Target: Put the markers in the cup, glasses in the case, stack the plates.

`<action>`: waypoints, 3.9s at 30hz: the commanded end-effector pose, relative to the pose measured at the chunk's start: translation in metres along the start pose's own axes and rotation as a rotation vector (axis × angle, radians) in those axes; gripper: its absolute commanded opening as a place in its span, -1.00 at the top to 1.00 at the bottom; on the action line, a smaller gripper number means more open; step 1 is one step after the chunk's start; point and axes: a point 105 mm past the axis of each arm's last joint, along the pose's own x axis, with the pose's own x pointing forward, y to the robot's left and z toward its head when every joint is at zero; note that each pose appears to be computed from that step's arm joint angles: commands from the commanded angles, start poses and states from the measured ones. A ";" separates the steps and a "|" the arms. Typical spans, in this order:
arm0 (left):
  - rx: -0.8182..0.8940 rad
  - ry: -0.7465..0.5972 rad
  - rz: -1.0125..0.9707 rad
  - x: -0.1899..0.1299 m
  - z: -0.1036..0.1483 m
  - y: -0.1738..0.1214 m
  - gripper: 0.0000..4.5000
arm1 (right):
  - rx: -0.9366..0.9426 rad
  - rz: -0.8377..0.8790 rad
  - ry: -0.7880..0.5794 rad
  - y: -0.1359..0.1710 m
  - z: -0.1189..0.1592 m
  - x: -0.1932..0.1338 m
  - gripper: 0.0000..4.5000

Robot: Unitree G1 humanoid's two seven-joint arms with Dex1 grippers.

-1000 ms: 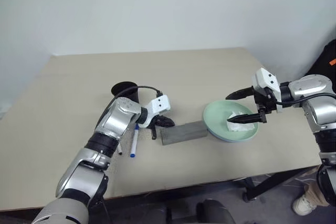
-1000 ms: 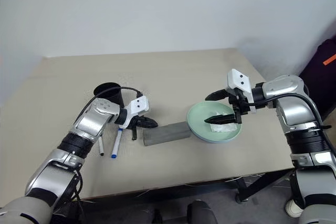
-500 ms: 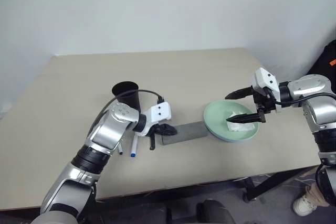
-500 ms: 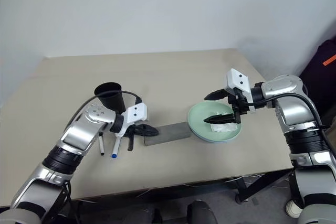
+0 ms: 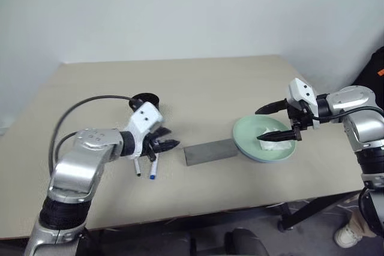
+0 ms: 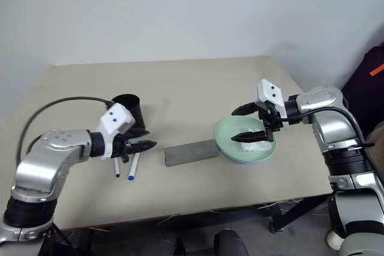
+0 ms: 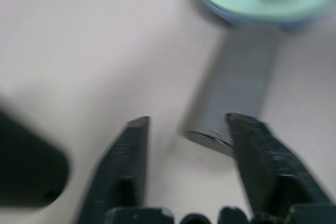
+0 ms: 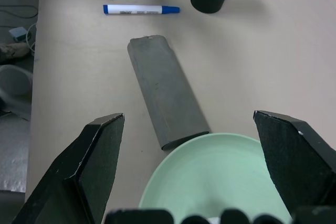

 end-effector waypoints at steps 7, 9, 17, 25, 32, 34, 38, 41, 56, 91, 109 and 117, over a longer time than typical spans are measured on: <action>-0.346 0.197 0.447 -0.037 -0.051 0.036 -0.57 | -0.054 0.031 -0.018 -0.005 0.011 0.001 -0.90; -0.377 0.246 0.507 -0.037 -0.064 0.037 -0.57 | -0.060 0.045 -0.020 -0.005 0.012 0.004 -0.90; -0.480 0.320 0.626 -0.031 -0.089 0.040 -0.57 | -0.076 0.073 -0.028 -0.008 0.016 0.011 -0.90; -0.541 0.383 0.702 -0.020 -0.096 0.052 -0.57 | -0.080 0.083 -0.034 -0.007 0.018 0.013 -0.90; -0.582 0.433 0.708 -0.005 -0.094 0.060 -0.57 | -0.081 0.082 -0.038 -0.006 0.019 0.014 -0.90; -0.579 0.458 0.707 0.000 -0.093 0.062 -0.57 | -0.081 0.082 -0.041 -0.005 0.019 0.015 -0.90; -0.556 0.526 0.714 0.007 -0.094 0.067 -0.57 | -0.080 0.079 -0.046 -0.004 0.019 0.016 -0.90; -0.565 0.534 0.719 0.011 -0.090 0.070 -0.57 | -0.080 0.077 -0.048 -0.003 0.019 0.017 -0.90; -0.597 0.611 0.644 0.033 -0.087 0.065 -0.57 | -0.079 0.067 -0.052 -0.002 0.019 0.019 -0.90; -0.112 0.637 -0.040 -0.008 -0.019 -0.005 0.98 | -0.095 0.062 -0.050 -0.005 0.021 0.023 -0.90; 0.109 -0.553 0.419 0.001 0.128 0.079 0.98 | -0.094 0.069 -0.059 -0.004 0.023 0.026 -0.90; 0.102 -0.730 0.538 -0.011 0.136 0.103 0.98 | -0.094 0.074 -0.065 -0.003 0.025 0.027 -0.90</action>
